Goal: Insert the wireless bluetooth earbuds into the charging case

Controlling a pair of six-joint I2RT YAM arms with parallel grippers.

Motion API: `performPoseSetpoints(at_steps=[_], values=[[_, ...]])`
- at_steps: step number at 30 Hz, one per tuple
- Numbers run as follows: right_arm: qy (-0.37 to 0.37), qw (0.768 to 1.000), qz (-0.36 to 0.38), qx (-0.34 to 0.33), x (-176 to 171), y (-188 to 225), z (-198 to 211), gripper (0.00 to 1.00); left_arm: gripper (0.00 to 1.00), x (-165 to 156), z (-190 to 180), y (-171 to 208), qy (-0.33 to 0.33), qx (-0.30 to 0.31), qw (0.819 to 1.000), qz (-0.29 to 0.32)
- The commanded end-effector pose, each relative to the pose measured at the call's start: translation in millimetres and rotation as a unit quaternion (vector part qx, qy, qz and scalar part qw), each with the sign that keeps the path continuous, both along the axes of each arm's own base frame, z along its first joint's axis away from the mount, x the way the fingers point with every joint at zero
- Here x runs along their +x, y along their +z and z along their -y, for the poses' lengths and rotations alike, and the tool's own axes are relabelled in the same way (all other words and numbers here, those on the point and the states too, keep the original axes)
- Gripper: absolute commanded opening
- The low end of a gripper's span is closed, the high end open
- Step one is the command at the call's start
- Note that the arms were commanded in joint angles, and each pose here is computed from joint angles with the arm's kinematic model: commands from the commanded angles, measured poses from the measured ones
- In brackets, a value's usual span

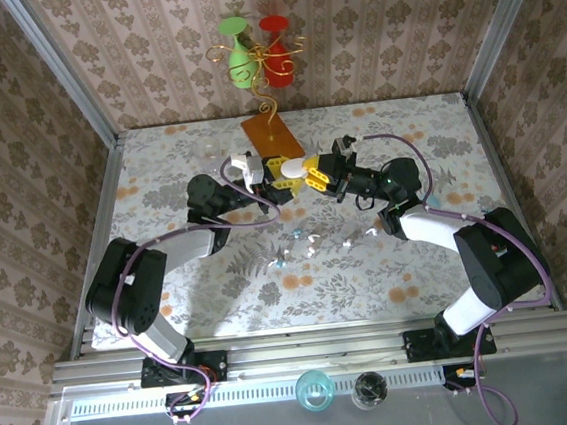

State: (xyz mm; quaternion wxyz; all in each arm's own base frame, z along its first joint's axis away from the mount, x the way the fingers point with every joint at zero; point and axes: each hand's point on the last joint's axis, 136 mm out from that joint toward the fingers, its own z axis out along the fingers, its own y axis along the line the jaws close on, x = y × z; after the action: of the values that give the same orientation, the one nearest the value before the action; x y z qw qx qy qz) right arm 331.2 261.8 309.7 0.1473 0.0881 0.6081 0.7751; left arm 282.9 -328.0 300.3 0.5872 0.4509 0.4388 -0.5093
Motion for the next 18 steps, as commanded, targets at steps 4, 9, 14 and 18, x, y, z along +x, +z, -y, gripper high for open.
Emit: performPoseSetpoints(at_steps=[4, 9, 14, 18], values=[[-0.005, 1.000, 0.018, 0.012, 1, 12, -1, 0.27, 0.32, -8, 5, 7, -0.024, -0.005, 0.999, 0.022], [-0.027, 0.999, 0.043, 0.004, 4, 14, 11, 0.67, 0.33, -9, 3, 2, -0.021, 0.000, 0.999, 0.024], [-0.065, 0.996, 0.042, -0.054, 14, -3, 30, 0.79, 0.33, -17, -2, -5, -0.021, 0.006, 1.000, 0.018], [-0.083, 0.978, 0.087, -0.169, 10, -13, 41, 0.86, 0.33, -23, -8, -13, -0.014, 0.010, 1.000, 0.005]])
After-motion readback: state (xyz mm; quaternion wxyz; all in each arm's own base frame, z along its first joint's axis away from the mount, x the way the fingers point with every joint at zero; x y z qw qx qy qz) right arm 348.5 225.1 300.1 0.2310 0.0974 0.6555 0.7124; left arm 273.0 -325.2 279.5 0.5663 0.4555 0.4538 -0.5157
